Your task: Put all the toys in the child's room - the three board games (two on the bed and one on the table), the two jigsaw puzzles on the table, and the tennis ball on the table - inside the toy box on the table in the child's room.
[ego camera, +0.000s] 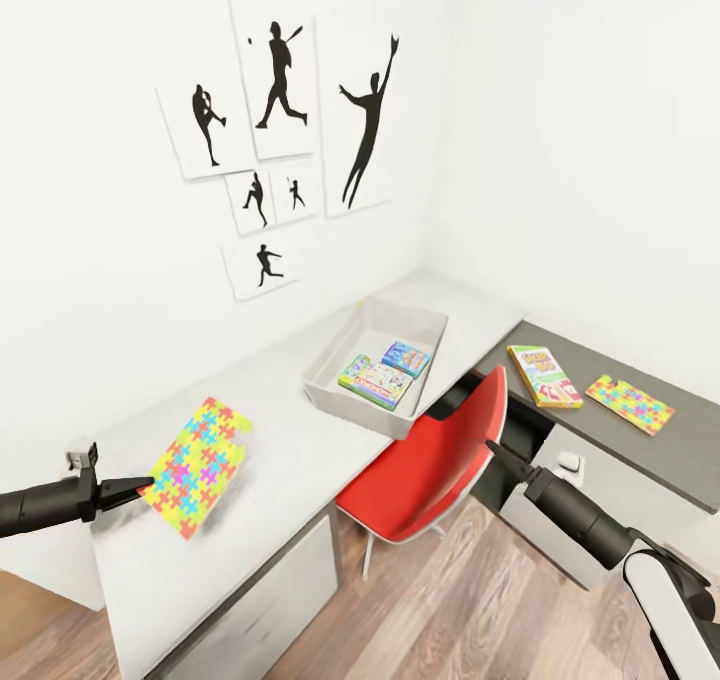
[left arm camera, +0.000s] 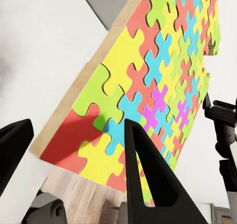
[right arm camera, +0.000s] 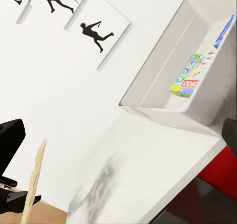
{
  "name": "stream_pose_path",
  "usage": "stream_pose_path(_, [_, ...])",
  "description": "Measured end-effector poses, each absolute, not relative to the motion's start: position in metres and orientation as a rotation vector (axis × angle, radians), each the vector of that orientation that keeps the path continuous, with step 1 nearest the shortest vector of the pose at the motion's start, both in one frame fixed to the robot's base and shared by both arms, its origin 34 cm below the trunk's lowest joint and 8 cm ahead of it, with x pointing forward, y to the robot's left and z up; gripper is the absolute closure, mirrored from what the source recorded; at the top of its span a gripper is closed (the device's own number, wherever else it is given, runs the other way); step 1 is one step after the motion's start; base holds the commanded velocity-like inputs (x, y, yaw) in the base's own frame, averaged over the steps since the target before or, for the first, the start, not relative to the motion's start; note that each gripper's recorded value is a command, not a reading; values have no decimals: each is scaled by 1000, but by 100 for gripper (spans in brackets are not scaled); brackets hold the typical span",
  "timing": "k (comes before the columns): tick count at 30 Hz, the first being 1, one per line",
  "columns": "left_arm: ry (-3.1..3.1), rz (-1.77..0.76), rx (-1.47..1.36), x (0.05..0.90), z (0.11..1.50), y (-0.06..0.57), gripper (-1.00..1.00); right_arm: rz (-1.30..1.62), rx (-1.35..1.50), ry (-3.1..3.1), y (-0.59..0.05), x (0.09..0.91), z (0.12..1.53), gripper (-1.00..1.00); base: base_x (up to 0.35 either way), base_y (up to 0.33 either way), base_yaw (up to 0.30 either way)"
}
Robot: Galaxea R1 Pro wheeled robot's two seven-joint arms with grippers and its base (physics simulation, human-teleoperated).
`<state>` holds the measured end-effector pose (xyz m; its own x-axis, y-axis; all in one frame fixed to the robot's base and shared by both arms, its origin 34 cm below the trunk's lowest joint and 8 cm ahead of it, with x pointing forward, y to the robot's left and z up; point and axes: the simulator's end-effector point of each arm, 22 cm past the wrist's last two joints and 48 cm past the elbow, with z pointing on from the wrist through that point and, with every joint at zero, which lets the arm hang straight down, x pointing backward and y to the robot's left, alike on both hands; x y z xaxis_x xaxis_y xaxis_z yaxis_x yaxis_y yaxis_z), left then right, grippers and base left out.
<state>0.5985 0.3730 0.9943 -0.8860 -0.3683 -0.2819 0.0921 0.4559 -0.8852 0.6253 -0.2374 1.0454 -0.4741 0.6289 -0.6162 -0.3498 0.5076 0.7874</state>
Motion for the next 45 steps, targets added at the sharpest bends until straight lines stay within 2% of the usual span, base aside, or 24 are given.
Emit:
stream_pose_path(27, [2244, -1413, -203, 599, 1012, 373, 100, 1179, 195, 1676, -228, 623, 1063, -100, 0, 0, -205])
stream_pose_path(34, [2212, -1354, -70, 605, 1043, 366, 100, 1172, 177, 1658, -224, 622, 1069, -100, 0, 0, -189])
stream_pose_path(45, [2180, -1329, -24, 605, 1062, 367, 100, 1117, 133, 1691, -224, 621, 1065, -100, 0, 0, -188])
